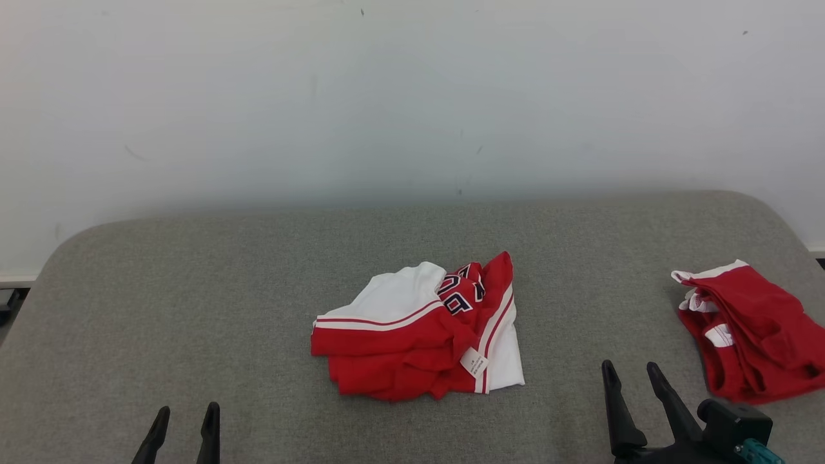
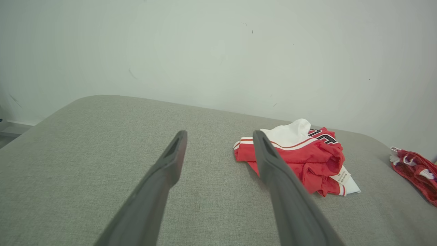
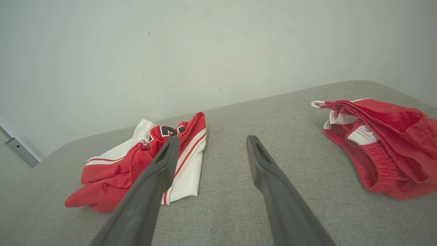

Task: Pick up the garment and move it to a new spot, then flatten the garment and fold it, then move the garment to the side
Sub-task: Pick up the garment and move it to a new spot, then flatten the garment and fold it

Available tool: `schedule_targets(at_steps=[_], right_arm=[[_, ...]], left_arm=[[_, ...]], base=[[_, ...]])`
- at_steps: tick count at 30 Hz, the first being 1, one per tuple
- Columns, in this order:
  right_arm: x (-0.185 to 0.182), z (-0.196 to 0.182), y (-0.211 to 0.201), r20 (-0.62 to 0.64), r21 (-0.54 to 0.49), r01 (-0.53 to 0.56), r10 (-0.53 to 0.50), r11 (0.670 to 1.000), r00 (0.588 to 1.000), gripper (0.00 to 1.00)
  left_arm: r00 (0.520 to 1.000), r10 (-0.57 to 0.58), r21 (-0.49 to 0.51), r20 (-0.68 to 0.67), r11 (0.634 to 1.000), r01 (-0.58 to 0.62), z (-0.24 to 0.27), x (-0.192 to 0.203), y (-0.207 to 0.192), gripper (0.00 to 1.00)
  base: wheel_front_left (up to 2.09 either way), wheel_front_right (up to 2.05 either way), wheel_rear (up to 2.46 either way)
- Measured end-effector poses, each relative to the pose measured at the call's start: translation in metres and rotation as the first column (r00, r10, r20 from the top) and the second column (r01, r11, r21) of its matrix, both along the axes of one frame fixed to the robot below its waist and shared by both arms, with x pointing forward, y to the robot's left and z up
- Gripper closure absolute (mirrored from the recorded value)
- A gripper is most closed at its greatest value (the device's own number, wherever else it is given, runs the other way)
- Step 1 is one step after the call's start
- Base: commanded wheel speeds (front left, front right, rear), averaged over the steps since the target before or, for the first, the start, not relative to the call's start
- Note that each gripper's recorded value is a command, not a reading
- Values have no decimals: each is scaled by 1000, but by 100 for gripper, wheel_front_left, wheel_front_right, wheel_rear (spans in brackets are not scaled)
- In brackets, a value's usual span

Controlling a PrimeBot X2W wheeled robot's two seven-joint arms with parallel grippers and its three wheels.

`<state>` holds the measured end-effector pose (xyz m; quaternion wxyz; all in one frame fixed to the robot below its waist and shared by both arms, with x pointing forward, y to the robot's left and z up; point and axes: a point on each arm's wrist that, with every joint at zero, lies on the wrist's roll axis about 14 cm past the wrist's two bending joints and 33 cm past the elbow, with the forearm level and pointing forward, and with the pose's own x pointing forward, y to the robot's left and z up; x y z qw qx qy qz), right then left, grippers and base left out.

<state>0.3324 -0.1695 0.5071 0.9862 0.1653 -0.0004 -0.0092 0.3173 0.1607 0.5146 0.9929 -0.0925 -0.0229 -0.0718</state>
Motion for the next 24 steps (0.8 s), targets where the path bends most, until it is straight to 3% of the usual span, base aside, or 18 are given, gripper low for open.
schedule_targets(at_steps=[18, 24], right_arm=[[3, -2, 8, -7, 3, -20, 20, 1000, 1000, 0], [5, 1, 9, 3, -1, -21, 21, 1000, 1000, 0]], left_arm=[[999, -13, 10, -35, 1000, 14, -1, 0, -3, 0], [984, -175, 67, -43, 982, 178, 4, 11, -43, 0]], base=[[0, 0, 0], [0, 0, 0]])
